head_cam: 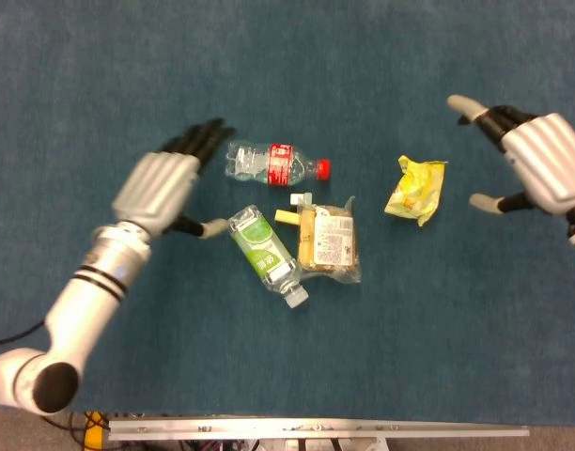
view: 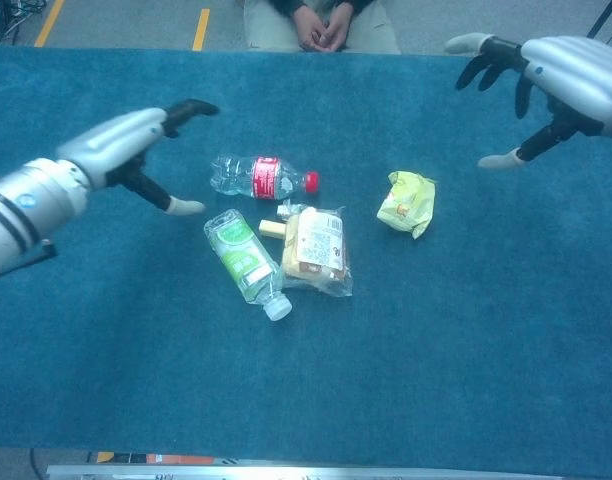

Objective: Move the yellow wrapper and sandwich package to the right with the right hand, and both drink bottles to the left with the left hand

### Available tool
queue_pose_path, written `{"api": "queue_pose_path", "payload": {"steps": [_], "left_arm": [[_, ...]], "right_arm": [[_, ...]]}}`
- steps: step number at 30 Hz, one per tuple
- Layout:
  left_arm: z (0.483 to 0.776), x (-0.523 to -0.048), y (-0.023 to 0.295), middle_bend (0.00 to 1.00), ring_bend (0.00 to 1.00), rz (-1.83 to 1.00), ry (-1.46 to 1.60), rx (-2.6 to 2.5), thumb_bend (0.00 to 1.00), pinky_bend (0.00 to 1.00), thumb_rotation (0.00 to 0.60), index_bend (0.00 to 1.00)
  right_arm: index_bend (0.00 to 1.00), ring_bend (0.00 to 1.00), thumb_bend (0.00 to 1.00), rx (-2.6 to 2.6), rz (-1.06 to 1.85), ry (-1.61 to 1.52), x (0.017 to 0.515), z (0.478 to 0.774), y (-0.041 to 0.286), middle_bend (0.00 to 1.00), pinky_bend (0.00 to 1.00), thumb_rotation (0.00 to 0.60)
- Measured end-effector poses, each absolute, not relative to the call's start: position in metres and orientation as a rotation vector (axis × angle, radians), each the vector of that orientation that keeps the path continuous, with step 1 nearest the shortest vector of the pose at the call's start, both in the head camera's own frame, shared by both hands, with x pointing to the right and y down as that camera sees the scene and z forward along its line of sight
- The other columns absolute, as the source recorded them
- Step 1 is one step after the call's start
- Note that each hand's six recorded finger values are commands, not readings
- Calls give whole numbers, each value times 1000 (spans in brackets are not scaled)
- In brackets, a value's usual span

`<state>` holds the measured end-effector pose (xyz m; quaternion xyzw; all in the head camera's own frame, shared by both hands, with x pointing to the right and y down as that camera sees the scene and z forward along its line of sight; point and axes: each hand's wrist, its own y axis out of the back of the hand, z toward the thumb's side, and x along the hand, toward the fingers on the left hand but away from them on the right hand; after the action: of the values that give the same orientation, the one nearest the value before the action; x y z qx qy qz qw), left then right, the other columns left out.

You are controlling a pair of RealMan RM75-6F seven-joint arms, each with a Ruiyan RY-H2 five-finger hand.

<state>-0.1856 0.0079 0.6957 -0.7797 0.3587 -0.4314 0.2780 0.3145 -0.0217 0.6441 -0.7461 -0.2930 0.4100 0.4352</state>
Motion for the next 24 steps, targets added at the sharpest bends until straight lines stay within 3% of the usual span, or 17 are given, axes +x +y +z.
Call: {"api": "queue_pose_path", "payload": {"steps": [3,9,24], "left_arm": [[691,-209,7,0,0,-1204,986,-2035,171,126,581,0],[685,-254,15,0,0,-1310,993,-1941,171,110,600,0],[671,-320,34,0,0,-1377,1146,-1844,171,110,600,0]], "right_arm": [[76,267,0,-1863,977,-663,302,644,-16,296,483,600],[0,168,0,-1858,928,-495,276,648,-3,157,395,600],[0,136,0,-1800,820,-232,207,674,28,127,383,600]]}}
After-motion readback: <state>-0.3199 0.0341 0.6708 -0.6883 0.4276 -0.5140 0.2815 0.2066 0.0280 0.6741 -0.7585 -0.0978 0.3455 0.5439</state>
